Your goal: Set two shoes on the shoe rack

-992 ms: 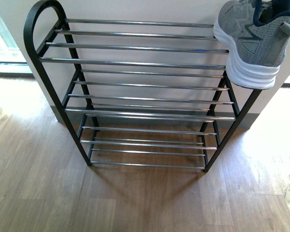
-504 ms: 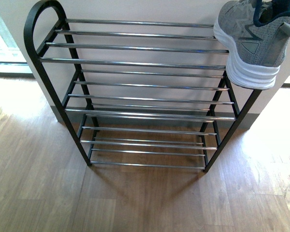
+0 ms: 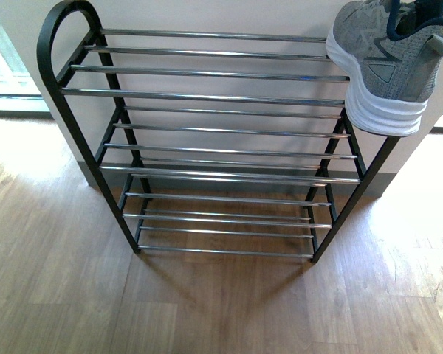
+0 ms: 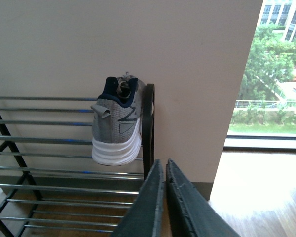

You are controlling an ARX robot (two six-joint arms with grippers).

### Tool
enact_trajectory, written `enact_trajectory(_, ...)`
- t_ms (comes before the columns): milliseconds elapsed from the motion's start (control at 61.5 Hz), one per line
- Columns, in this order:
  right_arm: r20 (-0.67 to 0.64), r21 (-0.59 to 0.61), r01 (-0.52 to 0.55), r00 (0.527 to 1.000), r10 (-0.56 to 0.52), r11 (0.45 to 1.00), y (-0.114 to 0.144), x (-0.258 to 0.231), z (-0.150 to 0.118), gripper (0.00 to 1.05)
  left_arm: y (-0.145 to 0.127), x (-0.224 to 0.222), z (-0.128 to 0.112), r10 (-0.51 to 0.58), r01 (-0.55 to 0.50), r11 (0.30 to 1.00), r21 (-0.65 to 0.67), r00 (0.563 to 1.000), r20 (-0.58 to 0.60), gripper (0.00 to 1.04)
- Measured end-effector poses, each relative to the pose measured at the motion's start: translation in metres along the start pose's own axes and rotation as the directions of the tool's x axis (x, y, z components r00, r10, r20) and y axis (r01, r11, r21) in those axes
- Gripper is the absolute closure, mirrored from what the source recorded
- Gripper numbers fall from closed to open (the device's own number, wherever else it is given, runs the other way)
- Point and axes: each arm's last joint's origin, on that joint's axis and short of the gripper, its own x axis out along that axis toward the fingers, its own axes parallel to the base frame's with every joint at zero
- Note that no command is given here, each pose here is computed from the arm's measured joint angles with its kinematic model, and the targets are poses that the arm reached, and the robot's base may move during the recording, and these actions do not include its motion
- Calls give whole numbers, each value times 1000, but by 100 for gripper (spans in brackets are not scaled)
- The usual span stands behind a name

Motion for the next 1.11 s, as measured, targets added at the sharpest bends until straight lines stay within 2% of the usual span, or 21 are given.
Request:
enact_trajectory(439, 0, 0, 0, 1000, 0, 1000, 0, 0, 0, 9, 0, 0, 0, 0, 0, 1000, 0, 1000, 0, 103)
enact_trajectory(537, 0, 0, 0, 1000, 0, 1000, 0, 0, 0, 9, 0, 0, 0, 0, 0, 1000, 0, 1000, 0, 103)
enact_trajectory(569, 0, 0, 0, 1000, 0, 1000, 0, 0, 0, 9, -1, 0, 0, 40, -40, 999, 3, 999, 19, 103)
enact_trajectory(618, 0, 0, 0, 1000, 0, 1000, 0, 0, 0, 9, -3, 0, -1, 167, -162, 985, -59, 982, 92, 103)
enact_trajectory(651, 0, 0, -1, 1000, 1, 1000, 0, 0, 0, 9, -5, -2, 1, 215, -202, 973, -109, 969, 123, 103)
enact_trajectory(683, 0, 0, 0, 1000, 0, 1000, 0, 0, 0, 9, -5, -3, 3, 216, -197, 970, -145, 968, 130, 103)
enact_trajectory(879, 1, 0, 0, 1000, 0, 1000, 0, 0, 0, 9, -18, 2, 19, 32, -27, 928, -372, 999, 8, 103)
enact_trajectory(944, 1, 0, 0, 1000, 0, 1000, 0, 0, 0, 9, -33, 13, 29, -54, 40, 889, -456, 998, -17, 103)
enact_trajectory(1106, 1, 0, 0, 1000, 0, 1000, 0, 0, 0, 9, -77, 38, 60, -228, 174, 834, -524, 973, -39, 103)
